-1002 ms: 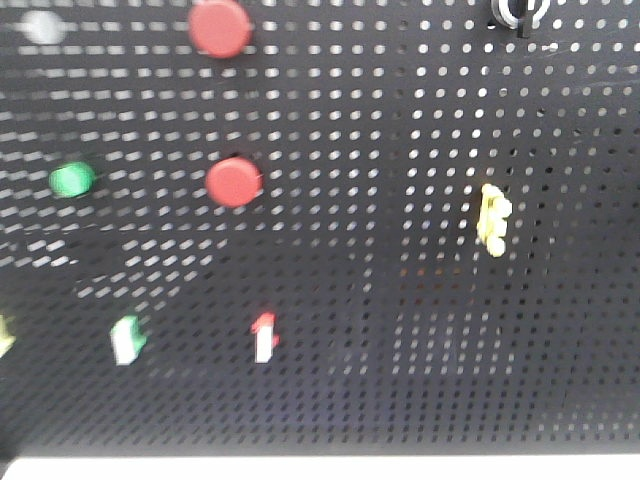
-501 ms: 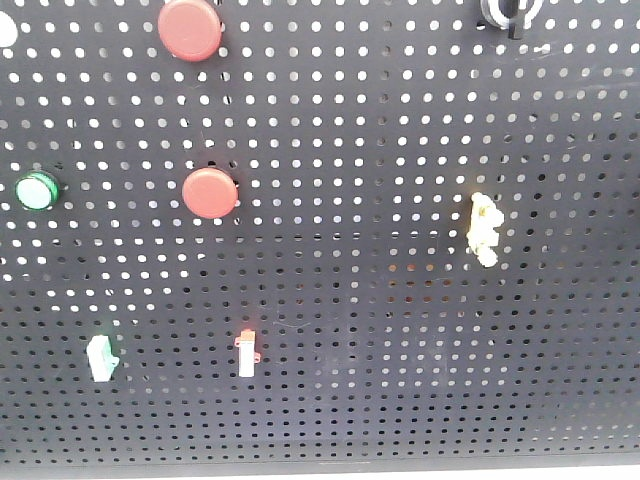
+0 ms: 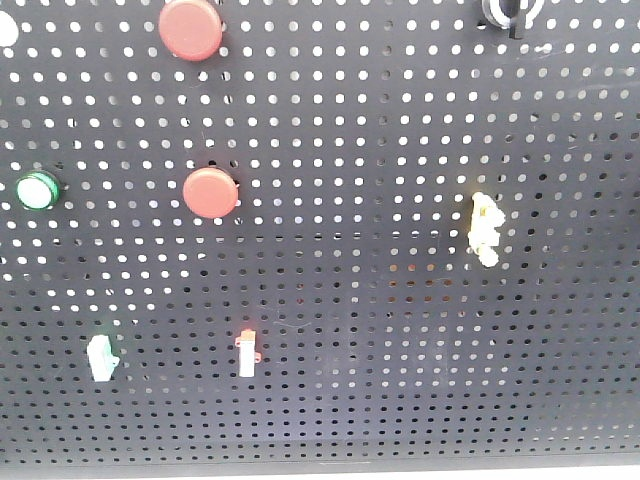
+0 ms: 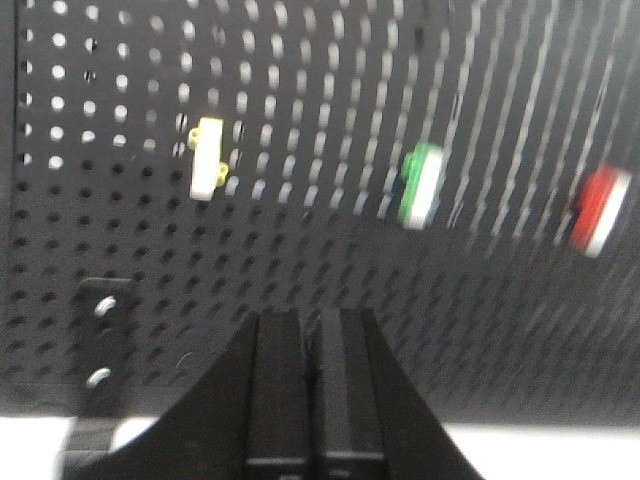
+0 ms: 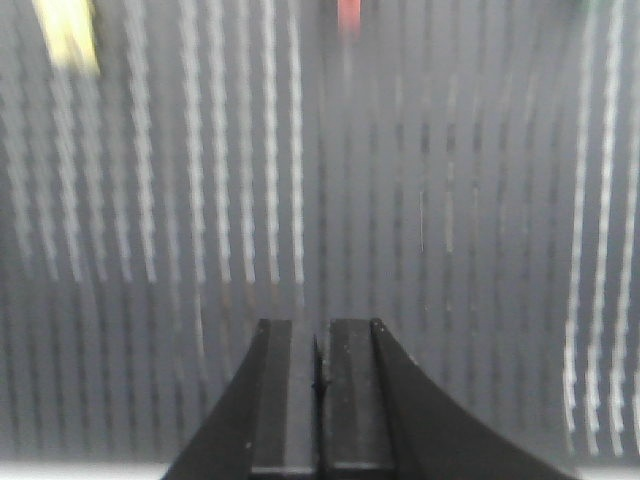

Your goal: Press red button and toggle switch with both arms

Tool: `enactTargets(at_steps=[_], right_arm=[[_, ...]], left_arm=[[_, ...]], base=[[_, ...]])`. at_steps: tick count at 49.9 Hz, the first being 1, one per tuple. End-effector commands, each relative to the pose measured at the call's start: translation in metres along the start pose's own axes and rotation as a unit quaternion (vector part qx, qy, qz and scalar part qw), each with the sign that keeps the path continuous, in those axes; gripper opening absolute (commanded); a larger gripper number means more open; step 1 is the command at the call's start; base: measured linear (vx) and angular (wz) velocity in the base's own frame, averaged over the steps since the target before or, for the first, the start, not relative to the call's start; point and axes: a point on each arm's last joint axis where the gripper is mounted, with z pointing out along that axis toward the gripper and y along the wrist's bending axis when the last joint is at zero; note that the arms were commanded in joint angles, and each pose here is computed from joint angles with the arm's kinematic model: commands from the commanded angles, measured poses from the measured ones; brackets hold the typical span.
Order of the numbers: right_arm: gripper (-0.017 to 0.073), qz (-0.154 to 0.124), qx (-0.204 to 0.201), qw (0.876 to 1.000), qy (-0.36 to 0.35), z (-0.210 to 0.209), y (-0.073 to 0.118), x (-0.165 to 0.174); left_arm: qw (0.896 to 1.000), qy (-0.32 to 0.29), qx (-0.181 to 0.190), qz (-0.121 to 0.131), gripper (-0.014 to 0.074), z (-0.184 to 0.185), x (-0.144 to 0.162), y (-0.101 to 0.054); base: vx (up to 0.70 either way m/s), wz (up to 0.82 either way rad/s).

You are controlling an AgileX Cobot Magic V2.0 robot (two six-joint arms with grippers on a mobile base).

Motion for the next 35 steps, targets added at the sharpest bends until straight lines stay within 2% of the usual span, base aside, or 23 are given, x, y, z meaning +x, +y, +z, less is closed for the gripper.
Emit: enactTargets(at_steps=[1,8,11,15,23,24,29,31,35], right_arm=[[-0.0003,0.005,-0.003,0.995,-0.097,0.0,0.001,-0.059],[-0.0003,-0.029,0.005,0.996,-0.085,0.013,0.001,-0.12],[-0.0003,-0.033,0.008,0.996,-0.078,0.024,0.001,-0.146],[-0.0003,-0.032,0.011,0.997,-0.066,0.041,0.001,-0.173],[-0.0003,-0.014,0.01,0.998,-0.062,0.073,0.001,-0.207],[-0.0003,0.008,0.008,0.999,-0.051,0.091,0.001,-0.21],[-0.0003,0.059,0.004,0.997,-0.04,0.093,0.001,-0.207],[-0.0003,0.08,0.002,0.996,-0.035,0.092,0.001,-0.207],[-0.0003,0.101,0.0,0.995,-0.025,0.092,0.002,-0.205]], left_arm=[[0.996,-0.082,0.02,-0.021,0.0001,-0.003,-0.046,-0.01],[0.996,-0.091,0.023,0.002,0.0001,0.007,-0.105,-0.024],[0.996,-0.088,0.023,0.01,0.0001,0.017,-0.132,-0.031],[0.997,-0.066,0.019,0.022,0.0001,0.038,-0.163,-0.038],[0.999,-0.036,0.018,0.025,0.0001,0.071,-0.211,-0.051],[0.999,-0.021,0.016,0.024,0.0001,0.09,-0.225,-0.054],[0.999,-0.017,0.015,0.023,0.0001,0.095,-0.223,-0.054],[0.999,-0.018,0.015,0.033,0.0001,0.095,-0.223,-0.054],[0.998,-0.007,0.013,0.066,0.0001,0.098,-0.221,-0.053]], base=[[0.0,0.0],[0.0,0.0],[0.0,0.0],[0.0,0.0],[0.0,0.0],[0.0,0.0],[0.0,0.0],[0.0,0.0],[0.0,0.0]])
